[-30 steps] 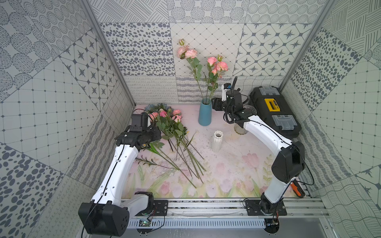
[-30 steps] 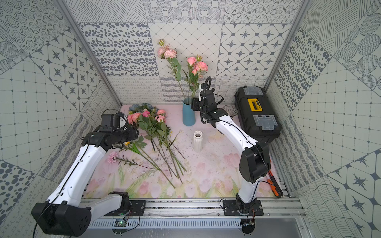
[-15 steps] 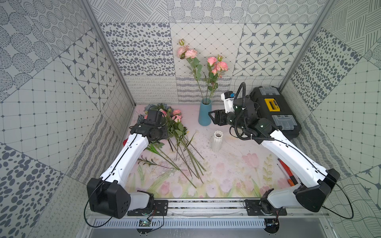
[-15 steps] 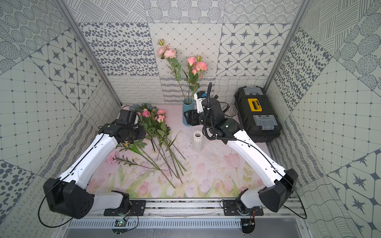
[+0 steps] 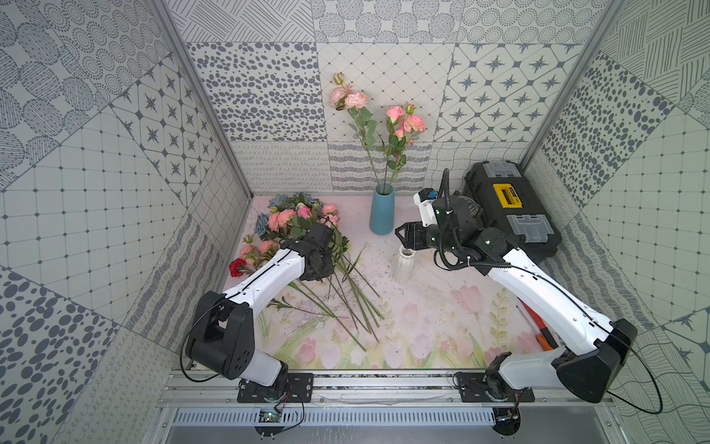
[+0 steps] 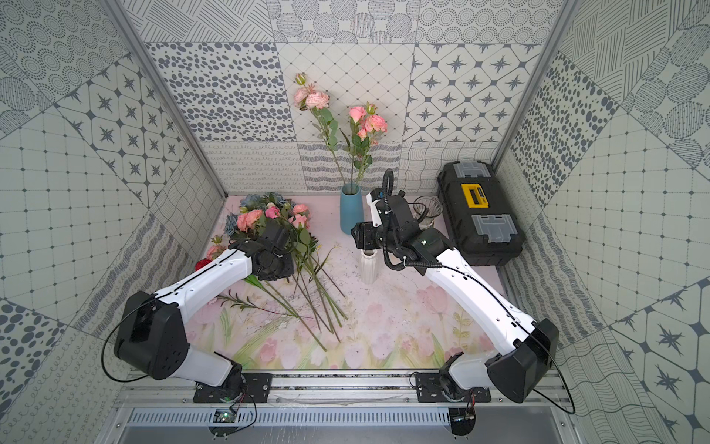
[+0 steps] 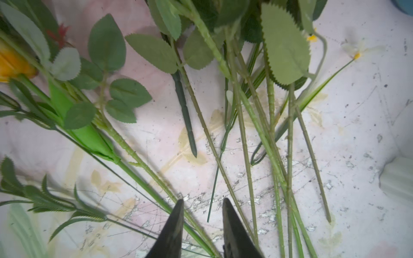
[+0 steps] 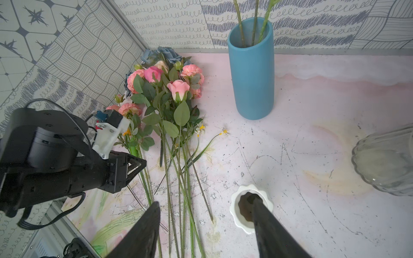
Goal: Place the pink flowers into the vase
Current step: Pick up the flower at the center of the board.
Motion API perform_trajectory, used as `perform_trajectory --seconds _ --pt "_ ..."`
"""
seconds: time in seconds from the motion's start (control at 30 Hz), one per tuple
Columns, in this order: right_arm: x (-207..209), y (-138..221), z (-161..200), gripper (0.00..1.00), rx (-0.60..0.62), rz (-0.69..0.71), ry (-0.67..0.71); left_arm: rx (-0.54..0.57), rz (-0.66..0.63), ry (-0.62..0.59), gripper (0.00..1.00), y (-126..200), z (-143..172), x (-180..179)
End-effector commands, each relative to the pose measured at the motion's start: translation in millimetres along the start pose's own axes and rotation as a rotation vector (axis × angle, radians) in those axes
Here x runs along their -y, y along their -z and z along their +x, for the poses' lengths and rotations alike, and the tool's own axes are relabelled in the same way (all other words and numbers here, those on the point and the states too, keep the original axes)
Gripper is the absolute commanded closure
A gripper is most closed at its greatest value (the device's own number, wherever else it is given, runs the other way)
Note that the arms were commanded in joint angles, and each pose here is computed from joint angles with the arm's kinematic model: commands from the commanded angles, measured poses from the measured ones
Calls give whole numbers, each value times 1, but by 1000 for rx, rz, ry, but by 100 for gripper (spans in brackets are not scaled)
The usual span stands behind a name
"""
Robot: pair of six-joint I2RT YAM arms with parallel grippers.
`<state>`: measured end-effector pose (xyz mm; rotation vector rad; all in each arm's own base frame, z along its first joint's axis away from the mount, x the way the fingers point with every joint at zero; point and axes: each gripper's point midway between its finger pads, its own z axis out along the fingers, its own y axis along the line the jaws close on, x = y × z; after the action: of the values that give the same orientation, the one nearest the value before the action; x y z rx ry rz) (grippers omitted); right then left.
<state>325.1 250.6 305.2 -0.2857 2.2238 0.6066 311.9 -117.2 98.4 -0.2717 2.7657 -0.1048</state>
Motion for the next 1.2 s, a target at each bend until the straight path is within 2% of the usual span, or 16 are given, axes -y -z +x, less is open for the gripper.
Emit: perform_trajectory --seconds 0.0,0.2,0.33,0.5,0.57,0.77,0.97,1.17 --pt "-8 9 -8 34 32 -40 3 43 150 64 67 -12 -8 35" --pt "-5 9 -5 34 31 -30 5 15 164 59 67 -29 -5 41" --pt "-5 8 -4 34 27 -36 2 25 221 62 67 -37 -8 53" --pt "-5 6 -1 34 20 -42 -9 19 196 56 68 -47 -9 52" --pt "-4 6 0 34 20 -36 -8 18 183 53 70 -50 -9 50" --pt "-1 5 1 34 20 -25 -11 15 129 39 86 -59 -6 40" --pt "-4 1 1 34 18 -46 -30 58 141 46 97 -41 -12 40" --pt "-6 1 -1 34 21 -48 -33 129 69 21 100 2 -22 31"
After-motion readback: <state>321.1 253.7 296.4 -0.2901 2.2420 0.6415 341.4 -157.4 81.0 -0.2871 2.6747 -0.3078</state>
